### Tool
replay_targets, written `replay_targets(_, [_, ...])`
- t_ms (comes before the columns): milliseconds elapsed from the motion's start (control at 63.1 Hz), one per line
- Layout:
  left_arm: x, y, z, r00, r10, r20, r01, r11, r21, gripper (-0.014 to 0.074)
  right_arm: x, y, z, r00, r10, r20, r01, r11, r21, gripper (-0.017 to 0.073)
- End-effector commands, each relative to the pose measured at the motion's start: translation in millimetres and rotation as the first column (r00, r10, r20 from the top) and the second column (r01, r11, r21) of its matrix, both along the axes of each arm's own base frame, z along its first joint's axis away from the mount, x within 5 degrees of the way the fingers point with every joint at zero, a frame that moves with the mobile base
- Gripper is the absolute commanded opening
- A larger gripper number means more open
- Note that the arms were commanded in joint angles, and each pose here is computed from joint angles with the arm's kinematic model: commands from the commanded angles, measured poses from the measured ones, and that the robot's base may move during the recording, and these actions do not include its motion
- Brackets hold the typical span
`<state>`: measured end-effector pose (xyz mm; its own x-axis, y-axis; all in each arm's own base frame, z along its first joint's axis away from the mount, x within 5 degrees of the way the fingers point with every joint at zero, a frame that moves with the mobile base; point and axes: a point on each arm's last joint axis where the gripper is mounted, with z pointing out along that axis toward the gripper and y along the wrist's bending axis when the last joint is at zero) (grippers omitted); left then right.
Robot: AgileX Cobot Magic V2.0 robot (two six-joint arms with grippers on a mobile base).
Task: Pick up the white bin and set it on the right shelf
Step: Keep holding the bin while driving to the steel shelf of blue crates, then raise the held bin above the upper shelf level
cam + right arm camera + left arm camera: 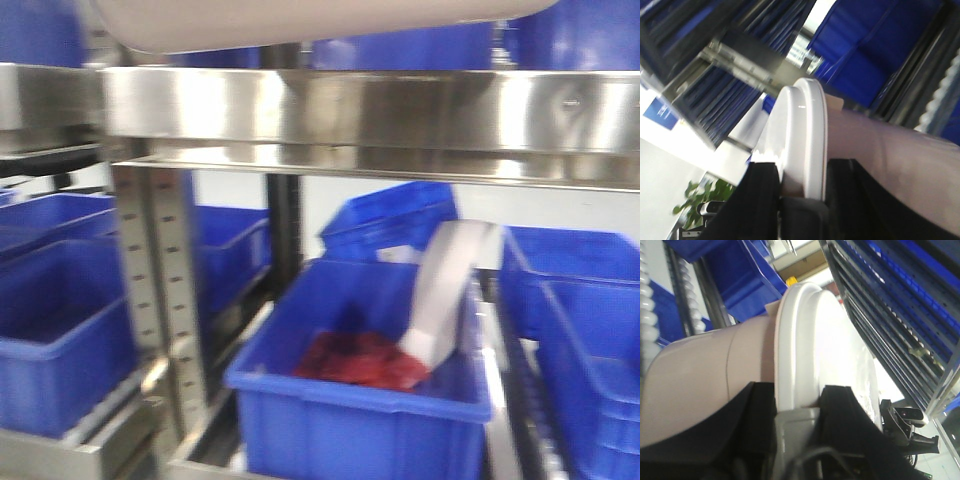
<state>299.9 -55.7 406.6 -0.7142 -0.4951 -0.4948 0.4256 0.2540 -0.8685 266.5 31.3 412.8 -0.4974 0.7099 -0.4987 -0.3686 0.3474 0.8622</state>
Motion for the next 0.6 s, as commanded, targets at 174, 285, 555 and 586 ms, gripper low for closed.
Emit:
replay_targets(174, [-36.4,-19.4,31.4,0.952,-0.272,0.140,0.283,0.957,-0.061,-0.0127,-25.6,20.1,32.4,0.966,0.209,0.149,-0.223,0.971,0.086,0.0059])
replay_targets(285, [-36.4,-19.4,31.4,0.952,-0.272,0.140,0.283,0.957,-0.061,-0.0127,-25.6,20.1,32.4,0.966,0.209,0.149,-0.223,0.971,0.086,0.0059])
replay_targets(555, [-36.4,-19.4,31.4,0.952,-0.272,0.140,0.283,0.957,-0.061,-0.0127,-25.6,20.1,32.4,0.966,0.209,0.149,-0.223,0.971,0.086,0.0059])
replay_targets(586, [-36.4,-19.4,31.4,0.952,-0.272,0.140,0.283,0.957,-0.061,-0.0127,-25.6,20.1,32.4,0.966,0.209,0.149,-0.223,0.971,0.086,0.0059])
